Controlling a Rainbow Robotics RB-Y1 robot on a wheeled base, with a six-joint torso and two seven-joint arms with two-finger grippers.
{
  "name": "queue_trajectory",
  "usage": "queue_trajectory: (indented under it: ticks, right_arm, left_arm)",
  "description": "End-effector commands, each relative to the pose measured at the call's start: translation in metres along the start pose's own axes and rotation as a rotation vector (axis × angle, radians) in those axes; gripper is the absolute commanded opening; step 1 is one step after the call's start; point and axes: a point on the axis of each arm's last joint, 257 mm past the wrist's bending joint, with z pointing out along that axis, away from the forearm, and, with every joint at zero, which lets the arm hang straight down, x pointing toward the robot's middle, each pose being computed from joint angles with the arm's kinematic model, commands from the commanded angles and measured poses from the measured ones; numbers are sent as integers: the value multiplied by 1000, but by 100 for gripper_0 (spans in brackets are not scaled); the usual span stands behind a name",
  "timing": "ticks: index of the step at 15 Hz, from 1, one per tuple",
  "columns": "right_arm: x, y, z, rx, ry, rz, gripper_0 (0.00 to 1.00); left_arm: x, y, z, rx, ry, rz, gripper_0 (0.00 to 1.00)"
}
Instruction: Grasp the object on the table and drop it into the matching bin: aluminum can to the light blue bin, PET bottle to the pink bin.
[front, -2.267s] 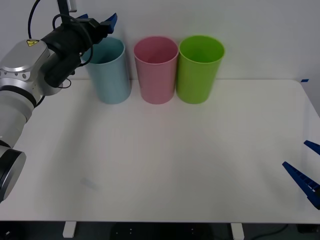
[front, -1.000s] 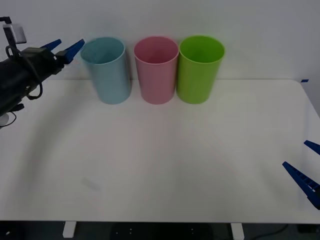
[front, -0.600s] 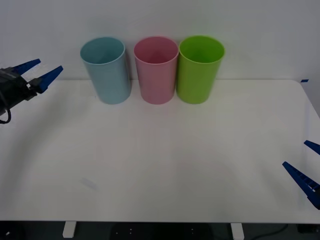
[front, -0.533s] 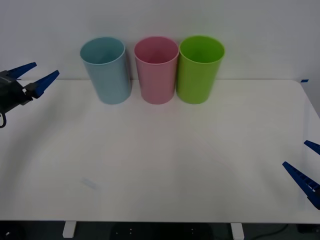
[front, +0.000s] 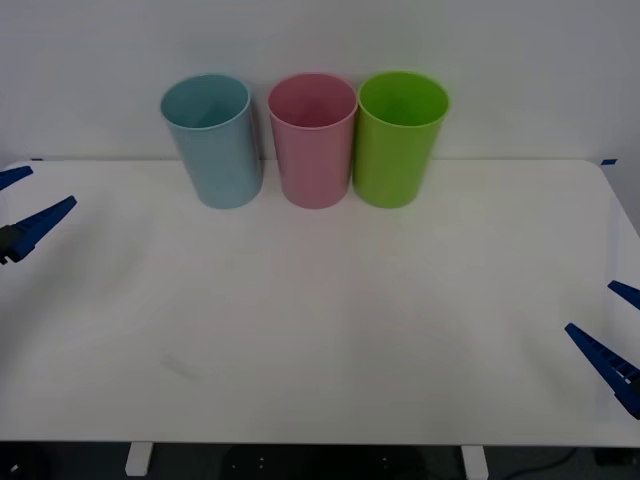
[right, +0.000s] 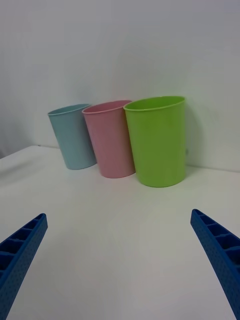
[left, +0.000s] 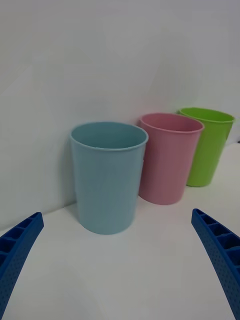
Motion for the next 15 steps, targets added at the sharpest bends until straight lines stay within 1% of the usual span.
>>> queue_trajectory:
  ticks: [1,4,8,12,15]
  right_arm:
    - [0,0,0,0,0,0,100]
    - [0,0,0,0,0,0,100]
    - [0,0,0,0,0,0,100]
    - [0,0,0,0,0,0,100]
    - [0,0,0,0,0,0,100]
  left_arm:
    - [10,-10,-18,13,23,17,100]
    - [16,-19,-37,22,42,34,100]
    - [21,-26,-54,33,58,42,100]
    - [21,-34,-62,53,57,34,100]
    - [25,-37,-65,62,67,28,100]
